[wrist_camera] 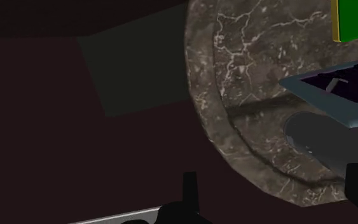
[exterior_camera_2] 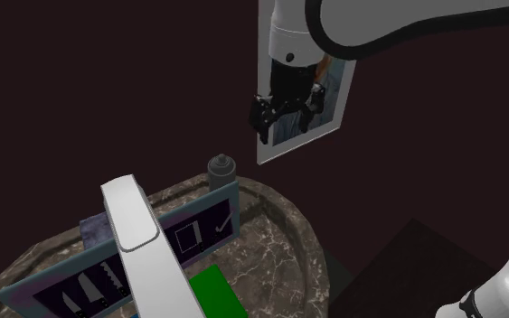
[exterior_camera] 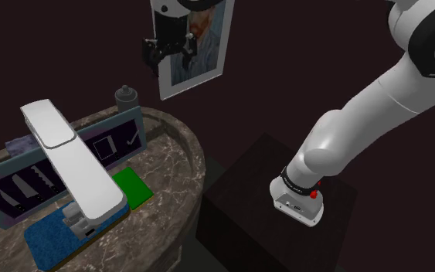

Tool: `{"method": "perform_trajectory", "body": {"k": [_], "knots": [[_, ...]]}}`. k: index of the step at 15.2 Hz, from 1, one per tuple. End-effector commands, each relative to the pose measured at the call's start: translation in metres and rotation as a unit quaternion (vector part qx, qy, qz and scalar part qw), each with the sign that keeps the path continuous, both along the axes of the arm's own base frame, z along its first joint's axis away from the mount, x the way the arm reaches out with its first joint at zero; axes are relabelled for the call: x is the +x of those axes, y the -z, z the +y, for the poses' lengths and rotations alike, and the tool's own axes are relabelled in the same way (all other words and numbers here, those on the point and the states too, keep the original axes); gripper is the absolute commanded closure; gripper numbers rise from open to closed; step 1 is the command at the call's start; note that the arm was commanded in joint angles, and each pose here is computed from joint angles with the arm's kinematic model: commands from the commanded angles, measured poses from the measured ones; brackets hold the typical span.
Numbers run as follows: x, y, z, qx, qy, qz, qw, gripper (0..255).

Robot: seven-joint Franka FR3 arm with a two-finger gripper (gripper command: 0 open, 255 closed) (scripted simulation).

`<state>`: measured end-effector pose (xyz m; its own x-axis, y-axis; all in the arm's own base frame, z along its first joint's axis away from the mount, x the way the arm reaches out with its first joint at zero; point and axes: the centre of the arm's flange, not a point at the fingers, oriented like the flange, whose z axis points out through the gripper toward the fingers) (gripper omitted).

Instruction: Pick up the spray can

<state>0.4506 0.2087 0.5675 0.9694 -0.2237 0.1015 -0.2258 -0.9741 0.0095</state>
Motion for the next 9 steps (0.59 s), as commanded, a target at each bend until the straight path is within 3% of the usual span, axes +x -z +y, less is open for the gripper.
{"method": "perform_trajectory", "body": {"k": [1,9], "knots": [[0.011,0.006,0.023,0.002,0.003,0.002,1.0000,0],[0.058,0.023,0.114,0.009,0.011,0.009,0.9999,0]]}}
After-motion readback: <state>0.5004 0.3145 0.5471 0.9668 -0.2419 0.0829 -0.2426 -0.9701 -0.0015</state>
